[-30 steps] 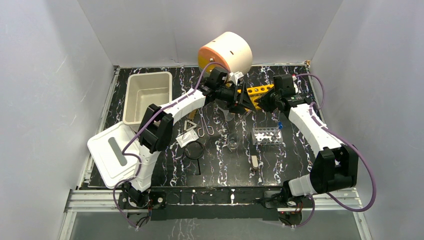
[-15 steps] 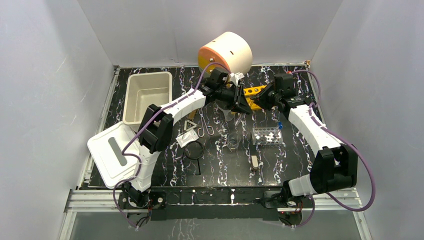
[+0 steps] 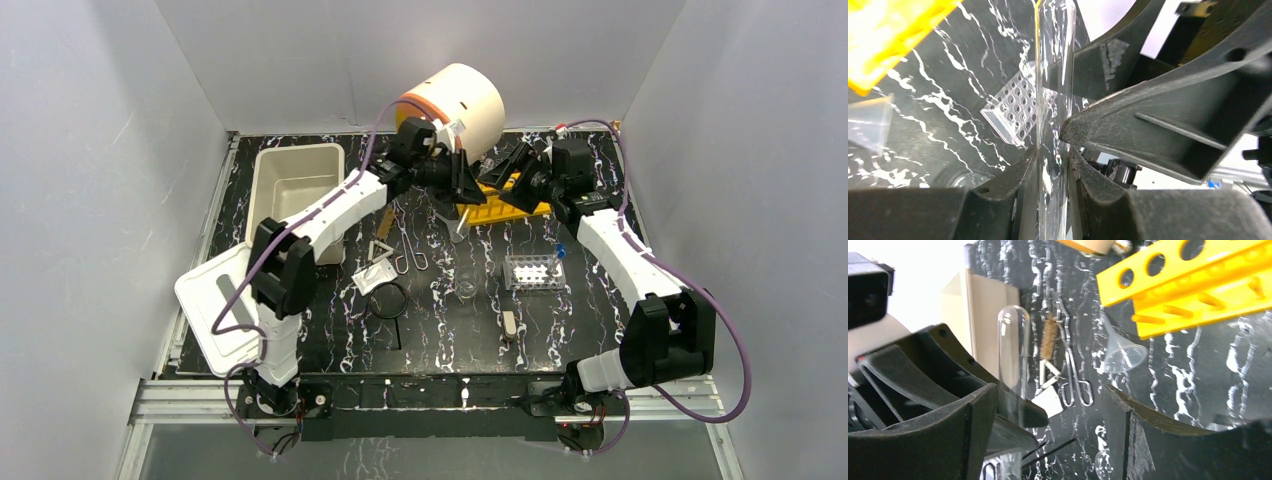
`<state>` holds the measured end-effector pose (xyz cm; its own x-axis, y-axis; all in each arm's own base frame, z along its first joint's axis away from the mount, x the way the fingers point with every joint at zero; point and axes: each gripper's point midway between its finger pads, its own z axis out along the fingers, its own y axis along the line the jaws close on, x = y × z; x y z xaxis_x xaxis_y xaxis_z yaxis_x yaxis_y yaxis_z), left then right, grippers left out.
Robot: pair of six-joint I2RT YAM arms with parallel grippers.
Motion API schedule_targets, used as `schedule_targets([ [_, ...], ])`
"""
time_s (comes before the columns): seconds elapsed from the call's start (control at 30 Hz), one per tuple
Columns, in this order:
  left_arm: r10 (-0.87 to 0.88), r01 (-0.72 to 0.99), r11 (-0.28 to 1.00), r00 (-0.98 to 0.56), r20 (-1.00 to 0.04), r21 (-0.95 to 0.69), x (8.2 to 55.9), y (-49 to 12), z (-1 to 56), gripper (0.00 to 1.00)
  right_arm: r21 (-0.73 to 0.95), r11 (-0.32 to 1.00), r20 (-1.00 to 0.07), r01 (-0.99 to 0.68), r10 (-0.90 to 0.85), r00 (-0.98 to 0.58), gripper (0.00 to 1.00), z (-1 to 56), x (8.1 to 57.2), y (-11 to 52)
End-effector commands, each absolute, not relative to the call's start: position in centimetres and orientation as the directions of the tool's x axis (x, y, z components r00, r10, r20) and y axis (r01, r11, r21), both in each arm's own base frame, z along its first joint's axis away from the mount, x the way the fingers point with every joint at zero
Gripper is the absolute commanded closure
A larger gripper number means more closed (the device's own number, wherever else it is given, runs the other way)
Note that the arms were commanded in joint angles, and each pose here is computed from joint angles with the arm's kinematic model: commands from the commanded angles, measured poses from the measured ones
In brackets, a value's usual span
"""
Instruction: Organize the chemistry lab equipment
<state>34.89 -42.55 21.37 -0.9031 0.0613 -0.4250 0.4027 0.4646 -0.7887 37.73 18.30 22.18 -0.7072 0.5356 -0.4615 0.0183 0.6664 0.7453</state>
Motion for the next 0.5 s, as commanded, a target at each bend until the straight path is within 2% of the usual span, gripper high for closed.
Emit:
schedule_targets([
  [0.0, -0.083, 0.448, 0.516, -0.822, -0.563, -0.73, 37.2, -38.9, 27.4, 0.83, 0.75, 0.595, -0.601, -0.29, 0.43, -0.673, 0.18, 28.2, 37.7, 20.8],
  [0.2, -0.184, 0.362, 0.572, -0.818, -0.545, -0.736, 39.9, -36.0, 27.6, 0.82, 0.68, 0.551, -0.715, -0.484, 0.352, -0.604, 0.16, 31.4, 37.3, 22.0],
  [0.47, -0.293, 0.282, 0.592, -0.797, -0.527, -0.755, 41.9, -35.0, 29.1, 0.81, 0.664, 0.535, -0.708, -0.523, 0.223, -0.67, 0.15, 29.8, 35.6, 27.7],
])
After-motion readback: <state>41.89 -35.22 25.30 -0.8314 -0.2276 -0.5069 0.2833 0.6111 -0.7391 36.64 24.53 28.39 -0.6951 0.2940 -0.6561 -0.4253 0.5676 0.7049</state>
